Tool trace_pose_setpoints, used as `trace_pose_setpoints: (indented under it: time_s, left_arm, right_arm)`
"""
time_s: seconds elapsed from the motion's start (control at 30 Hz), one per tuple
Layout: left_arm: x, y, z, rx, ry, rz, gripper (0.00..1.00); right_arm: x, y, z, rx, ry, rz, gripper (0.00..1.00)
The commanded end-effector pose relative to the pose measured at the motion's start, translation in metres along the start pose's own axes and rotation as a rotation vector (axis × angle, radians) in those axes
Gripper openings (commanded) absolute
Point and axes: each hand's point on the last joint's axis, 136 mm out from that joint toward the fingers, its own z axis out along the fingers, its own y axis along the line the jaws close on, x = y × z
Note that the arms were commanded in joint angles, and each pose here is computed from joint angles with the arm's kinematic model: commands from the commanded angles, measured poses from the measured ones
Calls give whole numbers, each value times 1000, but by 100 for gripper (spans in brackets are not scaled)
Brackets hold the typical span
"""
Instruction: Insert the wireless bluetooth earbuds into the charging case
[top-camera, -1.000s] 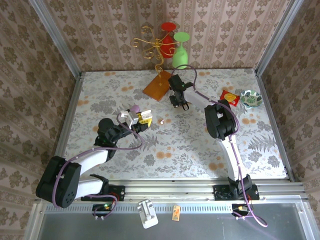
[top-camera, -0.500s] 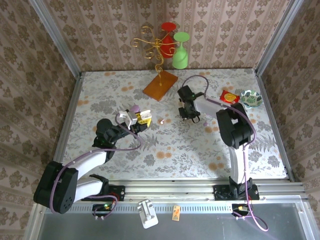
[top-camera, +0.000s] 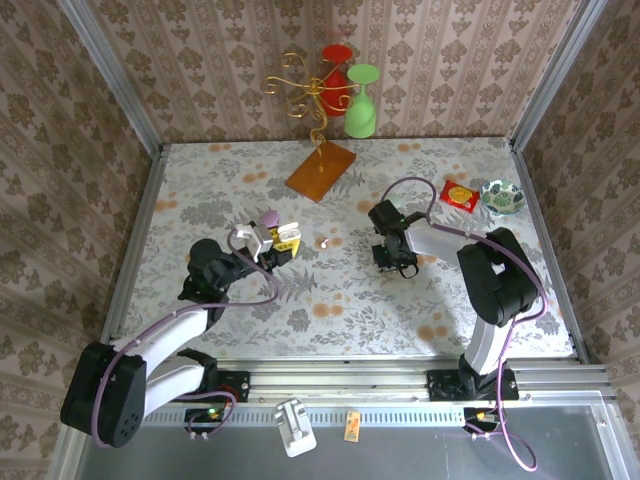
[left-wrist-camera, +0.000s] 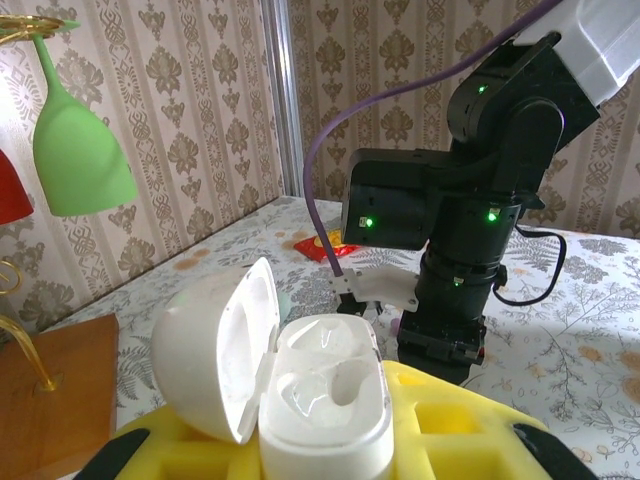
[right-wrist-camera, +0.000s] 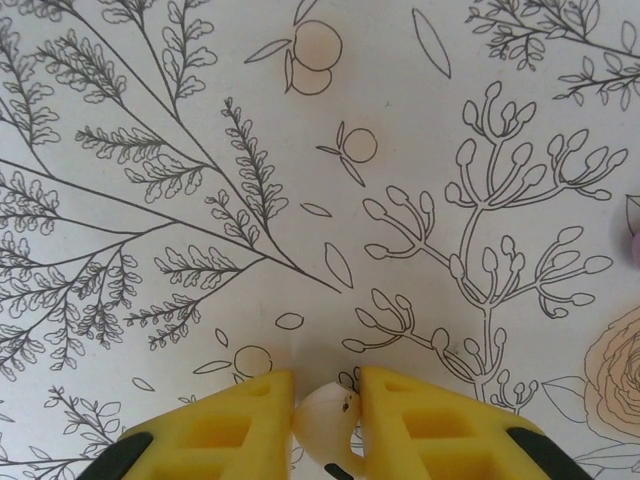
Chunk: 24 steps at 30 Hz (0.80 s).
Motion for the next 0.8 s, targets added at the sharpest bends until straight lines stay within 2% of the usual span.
trace_pose_setpoints:
  time_s: [0.0,0.17,0.3,0.43,0.63,0.77]
  left_arm:
    - [1,-1,2,7,4,22,0]
    - [1,-2,2,6,-4,21,0]
    - [2,-3,2,11,-6,20,0]
    - [-2,-7,3,26,-18,24,0]
    - [-4,-11,3,41,-24,32,0]
    - [-9,-12,0,39,-41,45,0]
  right_arm:
    - [33,-5,4,30,159,-2,29]
    - [28,-6,-14,44,182,-44,49]
    - [31,-4,-26,73,244,-115,56]
    - [35,0,-30,103,325,-232,59]
    - [25,-3,-32,167,408,-372,57]
    - [14,-7,-28,202,435,-423,52]
